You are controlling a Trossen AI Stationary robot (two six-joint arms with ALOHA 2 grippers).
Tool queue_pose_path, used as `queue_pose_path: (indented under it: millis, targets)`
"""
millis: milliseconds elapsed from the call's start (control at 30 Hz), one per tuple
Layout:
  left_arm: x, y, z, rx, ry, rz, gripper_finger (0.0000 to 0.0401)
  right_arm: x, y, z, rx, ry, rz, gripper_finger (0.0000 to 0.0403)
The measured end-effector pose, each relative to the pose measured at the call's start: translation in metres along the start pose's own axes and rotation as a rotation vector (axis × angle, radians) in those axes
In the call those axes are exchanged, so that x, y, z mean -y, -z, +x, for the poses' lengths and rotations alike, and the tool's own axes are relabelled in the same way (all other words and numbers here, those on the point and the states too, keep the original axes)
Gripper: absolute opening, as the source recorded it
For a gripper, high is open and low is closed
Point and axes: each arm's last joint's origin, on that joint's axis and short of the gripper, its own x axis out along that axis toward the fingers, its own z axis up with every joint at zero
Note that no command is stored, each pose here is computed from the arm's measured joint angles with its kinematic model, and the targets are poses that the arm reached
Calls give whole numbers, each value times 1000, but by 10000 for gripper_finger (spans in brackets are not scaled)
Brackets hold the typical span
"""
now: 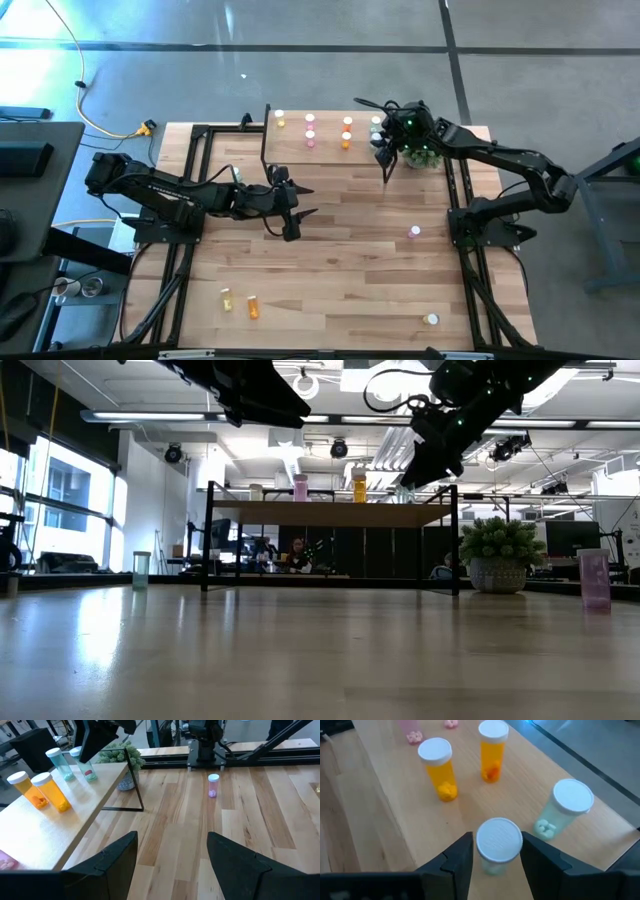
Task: Pick and place medicine bottles onto shelf by color
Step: Put the bottom blue pill bottle on the shelf aligned with the other blue pill bottle, then put the left yellow pill bottle on the shelf aligned with the other yellow pill bottle
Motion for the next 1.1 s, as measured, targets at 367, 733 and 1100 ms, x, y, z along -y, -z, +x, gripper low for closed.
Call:
queue_pose_path:
  millis: [367,733,1100]
  targets:
    - [0,0,0,0,-2,0,229,-7,-4,-12,37,-35,-3,149]
    - [-2,2,-4,-33,-27,6,229,-22,-8,-42,112,-72,-43,149]
    - [-3,-2,-10,-15,-20,1,229,-21,-7,-46,112,-46,-41,149]
